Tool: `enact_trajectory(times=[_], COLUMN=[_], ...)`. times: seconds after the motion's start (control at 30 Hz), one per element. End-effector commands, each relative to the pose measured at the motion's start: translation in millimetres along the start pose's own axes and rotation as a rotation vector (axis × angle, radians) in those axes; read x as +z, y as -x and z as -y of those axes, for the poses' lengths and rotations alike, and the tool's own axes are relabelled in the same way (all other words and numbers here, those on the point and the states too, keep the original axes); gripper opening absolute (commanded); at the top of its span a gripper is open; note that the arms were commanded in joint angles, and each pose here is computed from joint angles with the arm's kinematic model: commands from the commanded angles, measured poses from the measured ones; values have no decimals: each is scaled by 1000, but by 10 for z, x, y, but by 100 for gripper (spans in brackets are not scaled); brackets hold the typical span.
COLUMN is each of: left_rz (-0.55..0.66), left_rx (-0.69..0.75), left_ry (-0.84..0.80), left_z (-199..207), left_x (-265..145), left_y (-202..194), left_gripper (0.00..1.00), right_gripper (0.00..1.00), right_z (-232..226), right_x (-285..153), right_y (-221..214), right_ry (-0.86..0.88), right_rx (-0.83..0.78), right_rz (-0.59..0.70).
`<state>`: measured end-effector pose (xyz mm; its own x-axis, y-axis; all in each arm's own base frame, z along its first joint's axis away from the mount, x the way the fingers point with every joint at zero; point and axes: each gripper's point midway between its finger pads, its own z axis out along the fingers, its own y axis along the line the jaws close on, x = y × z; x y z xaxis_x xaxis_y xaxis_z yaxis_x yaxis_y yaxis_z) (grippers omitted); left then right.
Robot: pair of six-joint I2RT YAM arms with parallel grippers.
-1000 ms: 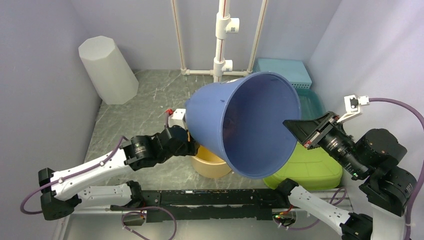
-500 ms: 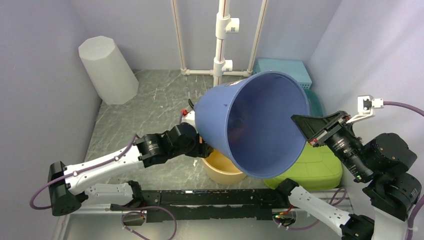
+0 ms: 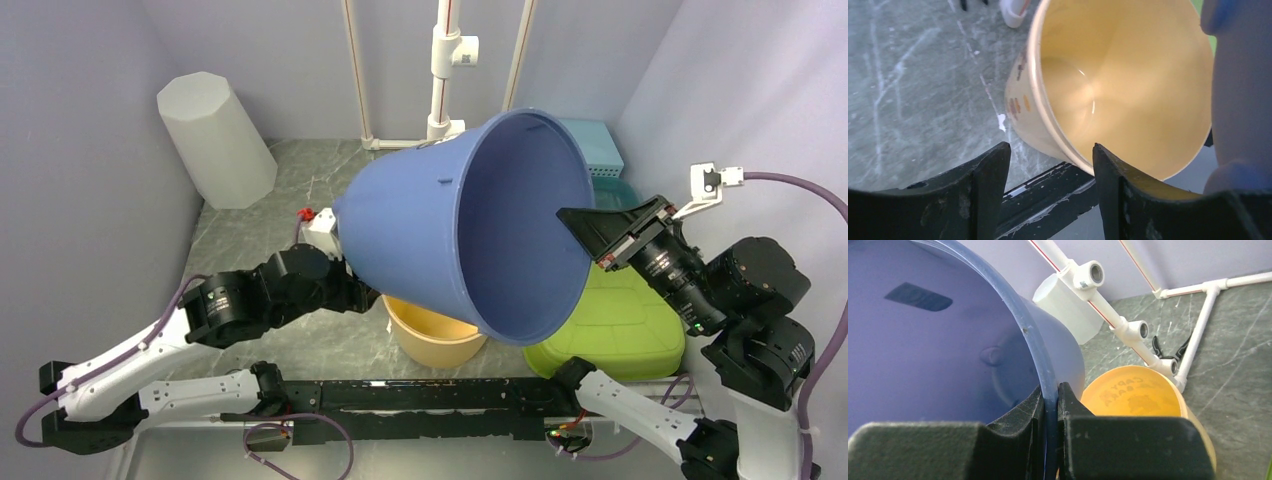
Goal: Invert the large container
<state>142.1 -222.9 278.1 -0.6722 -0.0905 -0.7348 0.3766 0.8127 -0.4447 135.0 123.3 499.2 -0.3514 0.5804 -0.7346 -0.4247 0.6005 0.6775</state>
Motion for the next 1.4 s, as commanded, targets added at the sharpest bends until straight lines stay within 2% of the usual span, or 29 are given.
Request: enact_trajectory(times=[0.0,0.23,0.4,0.63,0.87,1.07,1.37], left_rz=[75,129,95,98,118,168,224], left_rx=[-5,10,37,-10,-23,-28,15], left_ry=[100,364,457,532,495,321,193], left_z=[-119,-709,-890,-1144,-1127,-798,-476], left_x=[-178,-529,-563,-667,-763,-790,-913], left_y=[254,346,249,95,150,373,699], left_gripper=[66,80,82,83,81,79,76], right_gripper=[0,0,0,0,0,0,0], right_z=[-184,-89,-8,120,239,253,15], right_x=[296,668,916,957,1095,1335,1102], right_y=[-93,-145,-169,-125,-278,-465,-95], right_ry=[72,23,-7,-55,-89,-67,-16], right_rx=[40,45,55,53,57,60,25], right_rz=[-49,-38,-9,45,13,-34,48])
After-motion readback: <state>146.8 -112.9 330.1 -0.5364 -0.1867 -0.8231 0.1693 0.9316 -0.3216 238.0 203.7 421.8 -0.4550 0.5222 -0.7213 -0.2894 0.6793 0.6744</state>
